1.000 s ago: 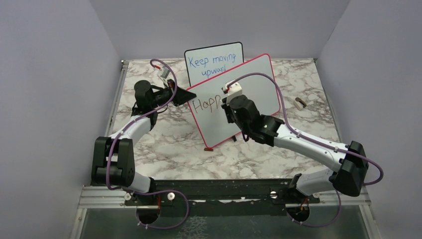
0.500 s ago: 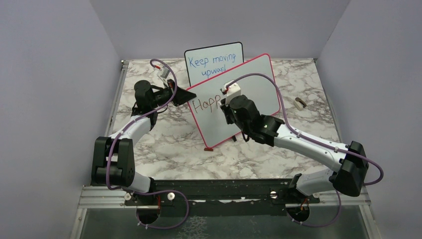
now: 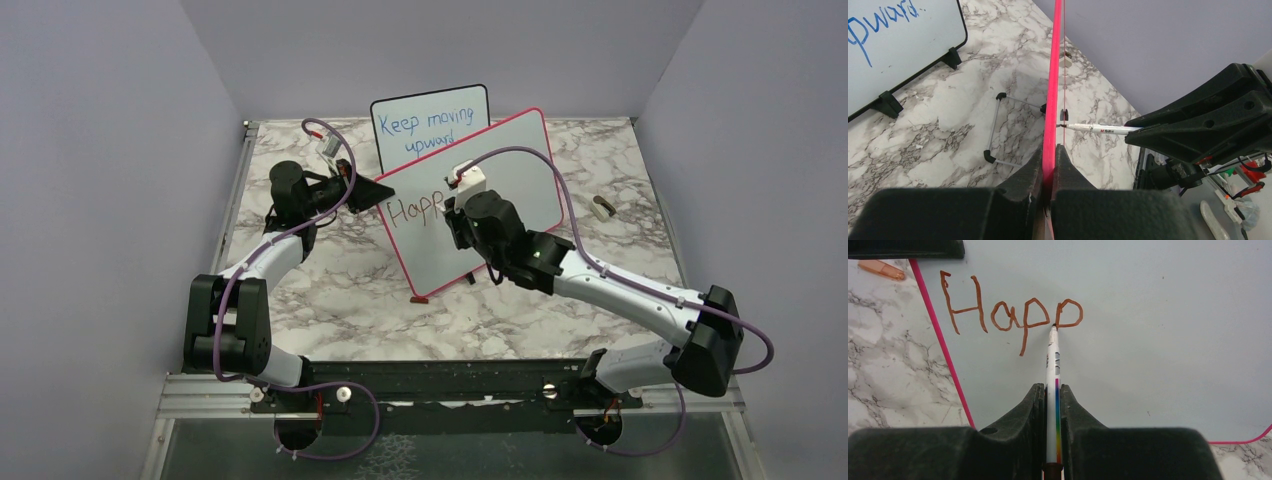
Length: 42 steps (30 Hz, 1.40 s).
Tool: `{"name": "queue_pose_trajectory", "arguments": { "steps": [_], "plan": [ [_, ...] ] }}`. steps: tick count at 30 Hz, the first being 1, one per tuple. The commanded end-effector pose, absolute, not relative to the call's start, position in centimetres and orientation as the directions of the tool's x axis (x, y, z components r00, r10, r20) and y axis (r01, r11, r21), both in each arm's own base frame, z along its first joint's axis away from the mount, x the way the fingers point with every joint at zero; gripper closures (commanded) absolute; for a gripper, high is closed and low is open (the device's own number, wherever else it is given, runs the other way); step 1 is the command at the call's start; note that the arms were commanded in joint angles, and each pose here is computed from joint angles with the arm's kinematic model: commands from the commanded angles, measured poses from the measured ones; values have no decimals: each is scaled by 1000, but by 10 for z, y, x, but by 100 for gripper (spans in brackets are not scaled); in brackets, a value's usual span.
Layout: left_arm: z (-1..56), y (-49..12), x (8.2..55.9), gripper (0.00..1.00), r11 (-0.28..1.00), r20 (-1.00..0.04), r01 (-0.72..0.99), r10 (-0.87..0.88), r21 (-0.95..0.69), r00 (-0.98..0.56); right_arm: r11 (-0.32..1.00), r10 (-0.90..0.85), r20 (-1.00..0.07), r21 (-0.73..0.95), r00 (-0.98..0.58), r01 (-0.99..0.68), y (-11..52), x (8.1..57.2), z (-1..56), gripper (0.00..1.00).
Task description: Write a sentence on the whiteboard
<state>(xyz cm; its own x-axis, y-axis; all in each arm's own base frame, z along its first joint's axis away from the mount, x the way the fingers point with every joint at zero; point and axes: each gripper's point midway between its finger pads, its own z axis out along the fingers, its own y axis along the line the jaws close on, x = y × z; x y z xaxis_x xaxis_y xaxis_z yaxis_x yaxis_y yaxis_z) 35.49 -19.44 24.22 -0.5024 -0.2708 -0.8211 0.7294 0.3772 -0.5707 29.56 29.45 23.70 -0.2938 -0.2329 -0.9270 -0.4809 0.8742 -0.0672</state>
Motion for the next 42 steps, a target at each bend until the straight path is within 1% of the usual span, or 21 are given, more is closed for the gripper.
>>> {"name": "queue_pose_trajectory", "arguments": {
  "steps": [1,7,23,42],
  "plan": [
    [229,-196,354,100,379,-823,730,-238,-568,-516,902,-193,-945,-65,-264,-427,279,298,257,99],
    [228,-196,354,100,380,-823,730,-238,-568,-516,915,-196,-951,-89,-240,-393,267,303,260,99],
    [226,-196,355,100,383,-818,724,-237,-574,-524,904,-174,-968,-83,-183,-419,272,316,271,99],
    [225,-196,356,100,384,-817,723,-234,-575,-526,890,-192,-964,-92,-184,-446,284,322,264,99]
  ]
}}
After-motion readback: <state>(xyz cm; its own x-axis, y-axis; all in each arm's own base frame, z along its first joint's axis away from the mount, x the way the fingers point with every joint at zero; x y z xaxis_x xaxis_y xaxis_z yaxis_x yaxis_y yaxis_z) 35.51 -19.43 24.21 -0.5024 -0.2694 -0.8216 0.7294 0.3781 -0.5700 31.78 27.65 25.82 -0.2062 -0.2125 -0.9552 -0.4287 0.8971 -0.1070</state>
